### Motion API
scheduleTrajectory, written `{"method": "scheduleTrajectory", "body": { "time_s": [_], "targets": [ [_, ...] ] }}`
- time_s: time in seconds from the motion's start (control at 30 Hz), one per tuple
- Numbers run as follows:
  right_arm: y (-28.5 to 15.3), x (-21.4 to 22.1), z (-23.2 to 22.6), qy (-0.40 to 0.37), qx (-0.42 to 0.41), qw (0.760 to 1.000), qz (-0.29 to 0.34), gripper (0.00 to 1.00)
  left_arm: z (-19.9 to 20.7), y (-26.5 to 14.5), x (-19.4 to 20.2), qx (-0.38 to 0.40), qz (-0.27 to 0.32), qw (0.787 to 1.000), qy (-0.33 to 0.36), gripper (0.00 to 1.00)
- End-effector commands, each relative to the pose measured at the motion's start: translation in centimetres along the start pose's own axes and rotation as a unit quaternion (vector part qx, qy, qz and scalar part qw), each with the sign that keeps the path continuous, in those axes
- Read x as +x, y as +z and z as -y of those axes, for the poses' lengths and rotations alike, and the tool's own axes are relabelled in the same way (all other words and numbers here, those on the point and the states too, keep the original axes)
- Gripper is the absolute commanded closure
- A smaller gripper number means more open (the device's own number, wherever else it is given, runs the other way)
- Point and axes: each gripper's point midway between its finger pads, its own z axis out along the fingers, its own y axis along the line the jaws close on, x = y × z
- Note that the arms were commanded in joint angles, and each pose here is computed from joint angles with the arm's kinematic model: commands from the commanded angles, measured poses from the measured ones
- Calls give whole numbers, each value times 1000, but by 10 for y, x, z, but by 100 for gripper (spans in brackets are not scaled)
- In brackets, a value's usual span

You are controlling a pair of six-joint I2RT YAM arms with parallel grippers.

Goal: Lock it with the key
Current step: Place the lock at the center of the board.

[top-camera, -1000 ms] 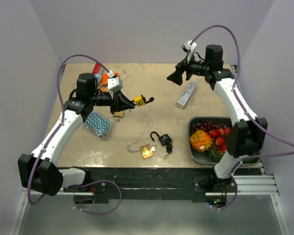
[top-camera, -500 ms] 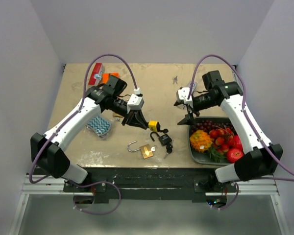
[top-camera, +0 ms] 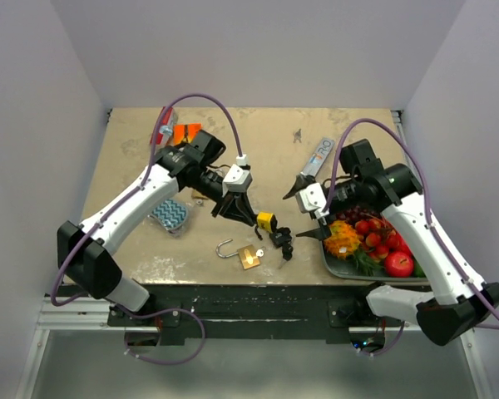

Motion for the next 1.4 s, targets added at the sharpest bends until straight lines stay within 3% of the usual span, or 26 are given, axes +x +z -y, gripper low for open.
{"method": "scheduleTrajectory", "body": {
  "time_s": [0.0, 0.4, 0.57, 0.77, 1.0, 1.37],
  "targets": [
    [5, -12, 14, -21, 8, 1000, 12, 4, 5, 2, -26, 18, 31, 998, 46, 100],
    [19, -29, 21, -47, 7, 999, 27, 8, 6, 4, -24, 23, 31, 998, 43, 100],
    [21, -33, 21, -53, -3, 998, 29, 20, 5, 5, -22, 23, 27, 998, 45, 100],
    [24, -36, 18, -65, -14, 997, 32, 24, 4, 8, -20, 26, 22, 998, 44, 100],
    [28, -34, 17, -65, -29, 997, 31, 36, 3, 12, -19, 30, 17, 998, 47, 100],
    [37, -38, 16, -65, -41, 996, 40, 38, 1, 17, -20, 32, 17, 998, 44, 100]
  ]
}}
